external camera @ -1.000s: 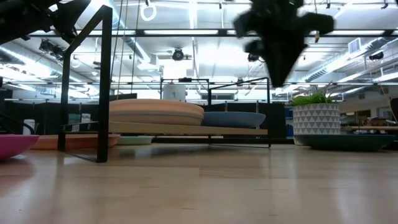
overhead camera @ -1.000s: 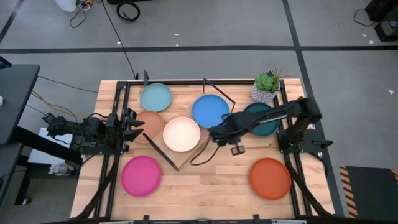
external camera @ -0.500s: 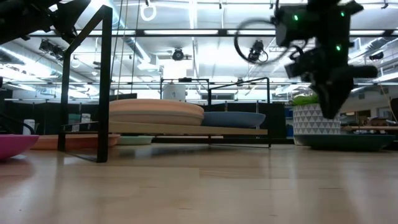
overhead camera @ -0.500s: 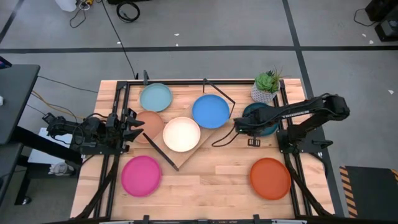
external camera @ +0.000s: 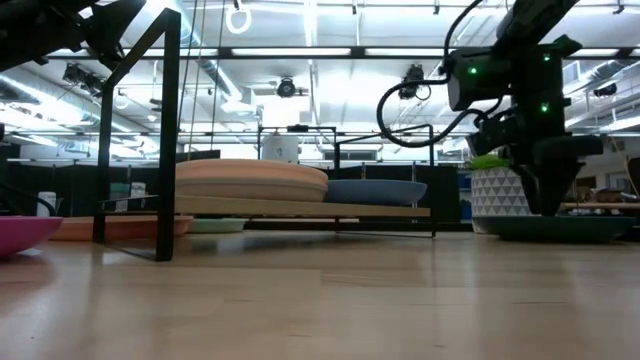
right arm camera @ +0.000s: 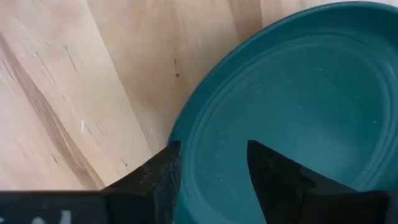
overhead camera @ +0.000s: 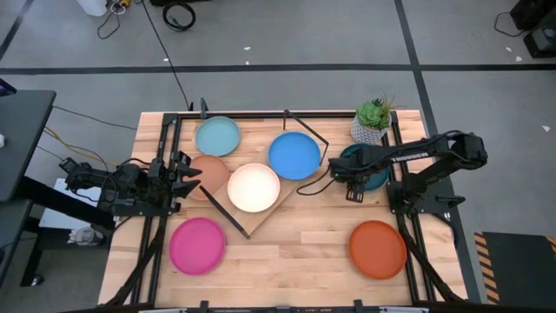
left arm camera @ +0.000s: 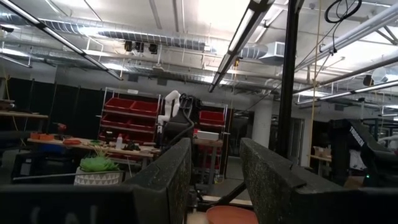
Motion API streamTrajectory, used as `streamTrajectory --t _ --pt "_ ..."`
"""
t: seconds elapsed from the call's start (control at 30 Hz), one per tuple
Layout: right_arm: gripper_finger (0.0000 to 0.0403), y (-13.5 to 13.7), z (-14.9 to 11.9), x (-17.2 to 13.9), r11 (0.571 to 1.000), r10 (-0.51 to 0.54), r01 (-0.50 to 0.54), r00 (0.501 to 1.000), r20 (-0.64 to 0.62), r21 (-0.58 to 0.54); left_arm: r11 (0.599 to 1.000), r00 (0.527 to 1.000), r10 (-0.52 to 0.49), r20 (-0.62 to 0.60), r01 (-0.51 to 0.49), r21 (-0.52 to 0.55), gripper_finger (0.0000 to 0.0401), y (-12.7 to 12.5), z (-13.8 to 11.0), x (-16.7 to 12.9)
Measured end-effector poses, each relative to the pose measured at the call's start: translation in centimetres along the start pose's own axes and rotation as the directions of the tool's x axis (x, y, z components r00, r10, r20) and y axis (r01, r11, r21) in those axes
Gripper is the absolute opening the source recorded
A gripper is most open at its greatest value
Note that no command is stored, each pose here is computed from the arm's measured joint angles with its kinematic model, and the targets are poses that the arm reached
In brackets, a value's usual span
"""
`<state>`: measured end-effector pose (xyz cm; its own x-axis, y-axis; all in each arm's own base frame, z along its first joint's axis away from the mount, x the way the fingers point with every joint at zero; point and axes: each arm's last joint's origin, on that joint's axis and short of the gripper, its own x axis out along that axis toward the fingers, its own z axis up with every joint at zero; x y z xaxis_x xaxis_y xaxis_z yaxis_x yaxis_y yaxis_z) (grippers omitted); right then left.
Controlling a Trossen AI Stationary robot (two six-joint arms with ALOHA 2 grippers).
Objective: Place and stack plates onto a shelf
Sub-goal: Stack the dark blue plate on top of the blue plate on the shelf
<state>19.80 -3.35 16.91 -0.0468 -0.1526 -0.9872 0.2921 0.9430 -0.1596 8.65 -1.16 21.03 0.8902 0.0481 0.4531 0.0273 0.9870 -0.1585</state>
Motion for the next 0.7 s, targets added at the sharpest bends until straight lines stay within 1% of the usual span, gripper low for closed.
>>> streamTrajectory --t 0.1,0.23,0.33,0.43,0.57,0.7 --pt "0.0187 -0.2 0.2 -0.6 1.000 0.008 -0.008 1.000 -0.013 0.011 1.000 1.000 0.000 0.000 0.000 0.000 0.0146 0.0 0.0 0.0" --pt "0.0180 -0.2 0.9 -1.9 0.995 0.041 -0.043 0.999 0.017 0.089 1.000 1.000 0.000 -0.002 0.000 0.000 0.0146 0.0 0.0 0.0" --pt "0.0177 0.1 1.1 -2.1 0.993 0.056 -0.058 0.998 0.027 0.098 1.000 1.000 0.000 -0.001 0.000 0.000 0.0146 0.0 0.0 0.0" --pt "0.0174 0.3 1.1 -1.7 0.992 0.034 -0.035 0.999 0.011 0.122 1.000 1.000 0.000 -0.001 0.000 0.000 0.0146 0.0 0.0 0.0" --pt "0.0169 0.6 1.4 -0.3 0.988 0.023 -0.018 0.999 -0.031 0.152 1.000 1.000 0.000 -0.002 0.000 0.000 0.0146 0.0 0.0 0.0" --pt "0.0162 0.9 1.9 1.2 0.989 0.015 0.000 0.995 -0.099 0.147 1.000 1.000 0.000 -0.002 0.000 -0.002 0.0146 0.0 0.0 0.0"
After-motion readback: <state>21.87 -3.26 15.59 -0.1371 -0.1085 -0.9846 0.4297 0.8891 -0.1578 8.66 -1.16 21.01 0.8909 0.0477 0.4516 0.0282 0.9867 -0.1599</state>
